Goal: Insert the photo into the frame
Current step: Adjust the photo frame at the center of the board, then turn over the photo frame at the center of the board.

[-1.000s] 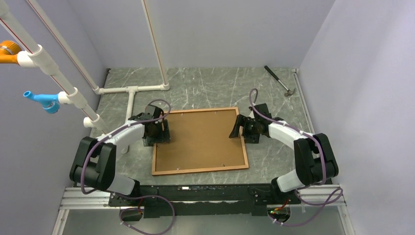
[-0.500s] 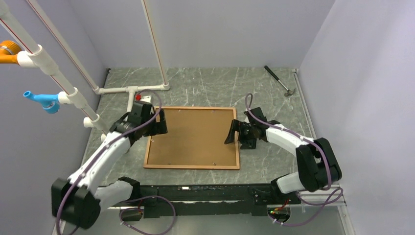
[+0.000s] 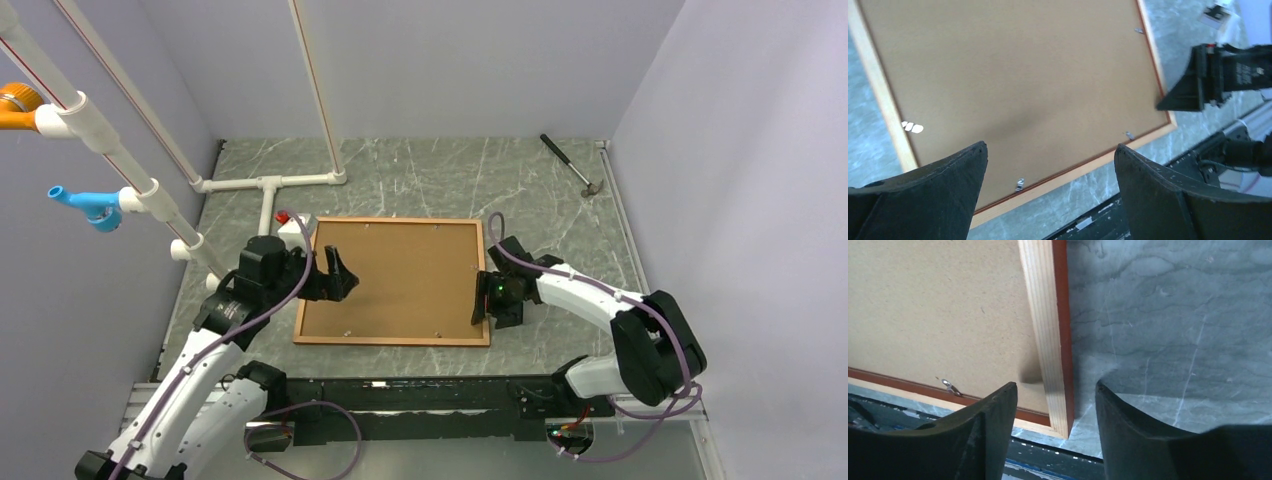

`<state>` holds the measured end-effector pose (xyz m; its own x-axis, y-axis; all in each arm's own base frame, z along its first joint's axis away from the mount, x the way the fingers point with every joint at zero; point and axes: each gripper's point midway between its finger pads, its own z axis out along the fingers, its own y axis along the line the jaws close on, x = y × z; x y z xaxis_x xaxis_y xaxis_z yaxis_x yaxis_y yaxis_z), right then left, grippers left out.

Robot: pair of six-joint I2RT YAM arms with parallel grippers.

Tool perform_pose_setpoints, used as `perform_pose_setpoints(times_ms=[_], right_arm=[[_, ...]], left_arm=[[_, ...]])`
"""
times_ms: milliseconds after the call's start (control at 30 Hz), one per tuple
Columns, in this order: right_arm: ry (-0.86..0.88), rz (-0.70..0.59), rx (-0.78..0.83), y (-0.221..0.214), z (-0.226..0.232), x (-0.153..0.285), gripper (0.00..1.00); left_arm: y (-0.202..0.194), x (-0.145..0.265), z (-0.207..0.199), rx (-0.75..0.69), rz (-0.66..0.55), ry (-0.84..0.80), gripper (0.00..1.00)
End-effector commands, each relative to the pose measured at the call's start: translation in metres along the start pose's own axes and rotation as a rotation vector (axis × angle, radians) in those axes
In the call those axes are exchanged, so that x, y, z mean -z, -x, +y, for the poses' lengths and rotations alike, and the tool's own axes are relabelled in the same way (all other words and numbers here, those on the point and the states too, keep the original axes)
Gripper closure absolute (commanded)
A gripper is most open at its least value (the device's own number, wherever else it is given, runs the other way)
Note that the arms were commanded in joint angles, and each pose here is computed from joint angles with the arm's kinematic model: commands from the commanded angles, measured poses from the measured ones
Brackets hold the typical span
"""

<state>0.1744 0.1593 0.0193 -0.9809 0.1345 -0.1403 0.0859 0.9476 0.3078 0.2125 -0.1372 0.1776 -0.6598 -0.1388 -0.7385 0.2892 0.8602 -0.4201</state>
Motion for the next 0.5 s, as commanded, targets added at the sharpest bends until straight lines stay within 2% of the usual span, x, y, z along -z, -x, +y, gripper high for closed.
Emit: perform_pose_setpoints(times_ms=[0,67,200,467], right_arm=[[-0.064,0.012,-0.031,-0.008,-0.009,-0.008,0.47],[-0.067,0.017,-0.029,-0.009,-0.009,-0.011,0.62],[-0.059,0.011,-0.015,-0.004,-0.004,-0.010,0.98],[-0.009,-0.047,0.037,0.025,0.025,0.023,1.00]], left_arm=[[0.010,0.005,-0.038,-0.117,-0.035,-0.183,0.01],[0.009,0.006,-0.048,-0.160,-0.030,-0.220,0.01],[0.004,0.004,-0.066,-0.248,-0.007,-0.255,0.01],[-0.019,-0.011,-0.100,-0.437,0.103,-0.309,0.01]])
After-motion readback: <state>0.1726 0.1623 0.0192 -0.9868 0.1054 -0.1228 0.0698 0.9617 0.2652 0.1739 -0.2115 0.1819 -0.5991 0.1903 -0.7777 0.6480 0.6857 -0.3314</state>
